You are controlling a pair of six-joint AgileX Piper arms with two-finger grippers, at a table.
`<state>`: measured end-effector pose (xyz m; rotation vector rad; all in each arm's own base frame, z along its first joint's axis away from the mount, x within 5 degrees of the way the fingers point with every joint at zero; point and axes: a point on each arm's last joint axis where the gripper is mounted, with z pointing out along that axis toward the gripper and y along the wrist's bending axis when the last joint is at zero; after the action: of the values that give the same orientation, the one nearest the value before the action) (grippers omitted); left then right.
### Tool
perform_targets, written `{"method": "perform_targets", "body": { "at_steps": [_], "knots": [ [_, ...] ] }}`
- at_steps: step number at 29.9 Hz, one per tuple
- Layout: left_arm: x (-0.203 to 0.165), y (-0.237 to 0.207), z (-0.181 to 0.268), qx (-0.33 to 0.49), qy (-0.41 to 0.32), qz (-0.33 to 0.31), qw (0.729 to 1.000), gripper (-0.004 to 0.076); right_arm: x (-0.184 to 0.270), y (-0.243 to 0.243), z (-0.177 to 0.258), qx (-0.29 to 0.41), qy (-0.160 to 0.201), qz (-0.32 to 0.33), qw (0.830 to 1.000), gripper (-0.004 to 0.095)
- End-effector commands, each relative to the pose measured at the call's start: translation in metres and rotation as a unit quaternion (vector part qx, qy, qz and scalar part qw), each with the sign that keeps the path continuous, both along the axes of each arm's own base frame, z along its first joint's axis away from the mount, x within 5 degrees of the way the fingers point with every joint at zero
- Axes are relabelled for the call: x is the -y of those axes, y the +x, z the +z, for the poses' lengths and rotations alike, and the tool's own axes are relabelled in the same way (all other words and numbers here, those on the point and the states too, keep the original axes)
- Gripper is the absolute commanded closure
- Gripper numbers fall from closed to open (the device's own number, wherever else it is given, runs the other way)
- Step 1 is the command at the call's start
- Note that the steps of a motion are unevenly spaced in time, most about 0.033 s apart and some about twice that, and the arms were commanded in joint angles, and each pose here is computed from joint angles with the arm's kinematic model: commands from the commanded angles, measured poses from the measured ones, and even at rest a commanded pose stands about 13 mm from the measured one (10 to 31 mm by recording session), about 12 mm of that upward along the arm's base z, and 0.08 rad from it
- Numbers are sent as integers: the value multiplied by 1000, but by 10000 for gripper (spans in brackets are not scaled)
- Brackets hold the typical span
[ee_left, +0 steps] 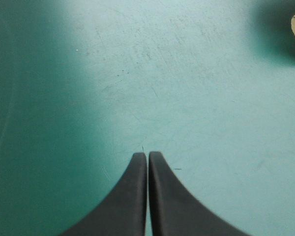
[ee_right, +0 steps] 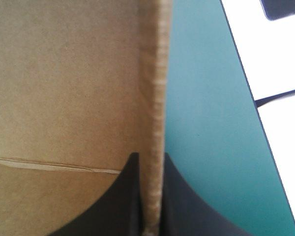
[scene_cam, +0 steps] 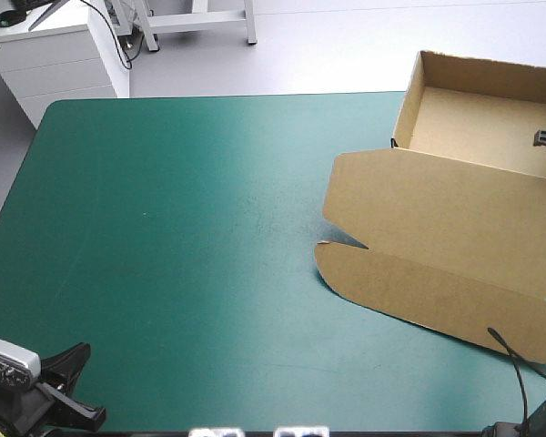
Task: Fold the box
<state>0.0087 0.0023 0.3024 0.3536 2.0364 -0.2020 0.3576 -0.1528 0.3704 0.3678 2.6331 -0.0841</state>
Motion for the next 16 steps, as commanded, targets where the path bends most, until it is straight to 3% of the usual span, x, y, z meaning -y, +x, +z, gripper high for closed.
{"method": "perform_targets", "body": {
  "at_steps": [1, 11, 16],
  "knots": [
    [2, 2, 10, 20, -14, -8, 1000, 731, 13, 2, -1, 7, 4, -11, 1000, 927],
    [3, 2, 9, 14, -16, -11, 1000, 731, 30, 23, -51, -57, 9, -16, 998, 927],
    [4, 1, 9, 9, -28, -16, 999, 731, 35, 23, -54, -70, -11, -19, 997, 927]
  ]
}}
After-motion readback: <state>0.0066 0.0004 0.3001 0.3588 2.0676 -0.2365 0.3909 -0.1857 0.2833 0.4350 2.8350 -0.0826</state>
